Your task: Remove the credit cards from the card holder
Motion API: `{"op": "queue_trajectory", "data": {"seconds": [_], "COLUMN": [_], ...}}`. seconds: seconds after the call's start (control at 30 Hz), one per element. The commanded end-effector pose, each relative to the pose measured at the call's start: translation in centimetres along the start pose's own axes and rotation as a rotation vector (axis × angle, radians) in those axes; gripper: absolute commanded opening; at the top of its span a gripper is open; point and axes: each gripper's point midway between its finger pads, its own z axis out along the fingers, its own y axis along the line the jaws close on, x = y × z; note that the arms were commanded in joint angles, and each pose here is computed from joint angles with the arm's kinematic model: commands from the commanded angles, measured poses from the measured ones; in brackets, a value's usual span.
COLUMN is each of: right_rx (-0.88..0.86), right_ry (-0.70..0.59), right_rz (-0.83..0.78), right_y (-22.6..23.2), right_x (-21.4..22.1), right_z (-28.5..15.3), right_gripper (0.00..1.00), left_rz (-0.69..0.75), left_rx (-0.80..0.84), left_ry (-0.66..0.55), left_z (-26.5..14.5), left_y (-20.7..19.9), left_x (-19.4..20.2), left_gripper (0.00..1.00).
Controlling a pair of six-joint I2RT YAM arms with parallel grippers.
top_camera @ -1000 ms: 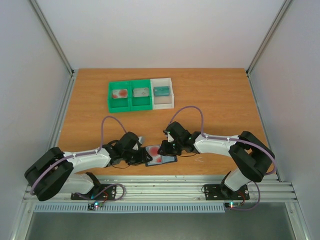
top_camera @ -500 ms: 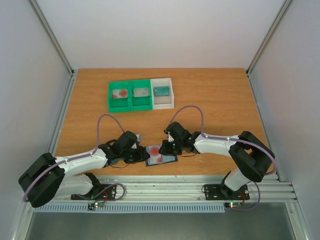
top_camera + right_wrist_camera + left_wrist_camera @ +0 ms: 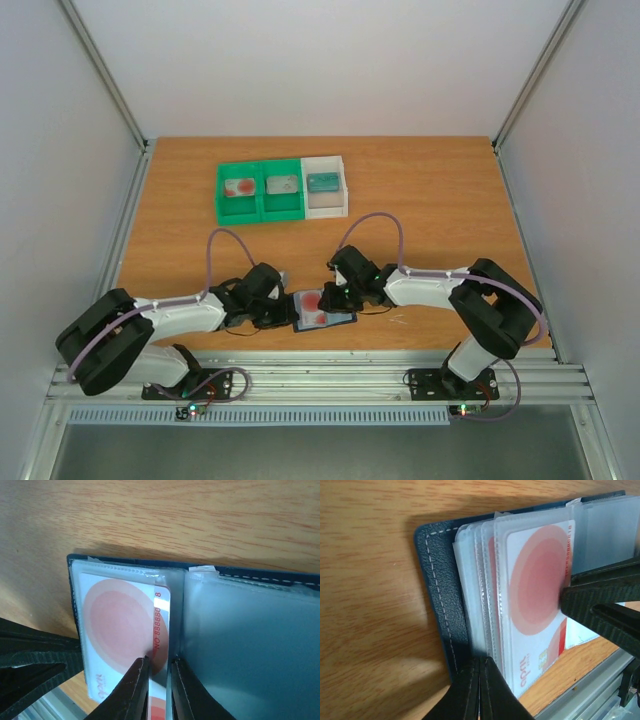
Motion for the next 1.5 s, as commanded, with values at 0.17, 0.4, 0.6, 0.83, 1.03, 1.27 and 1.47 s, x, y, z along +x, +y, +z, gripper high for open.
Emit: {"op": "queue_trajectory", "data": {"seconds": [0.17, 0.4, 0.6, 0.83, 1.03, 1.27, 1.47], "right_rx": [-0.025, -0.037, -0.074, -0.08, -0.102, -0.121, -0.138], "right_ry": [0.009, -0.003, -0.033, -0.057, -0.058, -0.055, -0.04], "right_rz": [-0.003, 0.021, 0.032, 0.06, 0.089, 0.103, 0.113], "right_y": [-0.1, -0.7, -0.6, -1.8, -2.4, -2.5, -2.4], "right_x": [0.5, 0.3, -0.4, -1.0, -1.0, -0.7, -1.0], "right_z": [0.7, 0.2, -1.2, -2.0, -2.0, -2.5, -1.6], "right_gripper": [0.11, 0.02, 0.01, 0.01, 0.01, 0.01, 0.08], "left_rz": [0.034, 0.033, 0.03, 0.037, 0.036, 0.028, 0.026], "left_rx": [-0.028, -0.053, -0.06, -0.065, -0.063, -0.058, -0.058], "left_ry": [-0.01, -0.013, -0.012, 0.003, 0.012, 0.013, 0.025], "left_z": [0.9, 0.8, 0.8, 1.0, 1.2, 1.2, 1.5], "left_y": [0.4, 0.8, 1.0, 0.9, 0.8, 0.7, 0.6], "left_x": [-0.5, -0.5, -0.5, -0.5, -0.4, -0.4, -0.4], "left_gripper": [0.02, 0.02, 0.02, 0.02, 0.03, 0.05, 0.06]}}
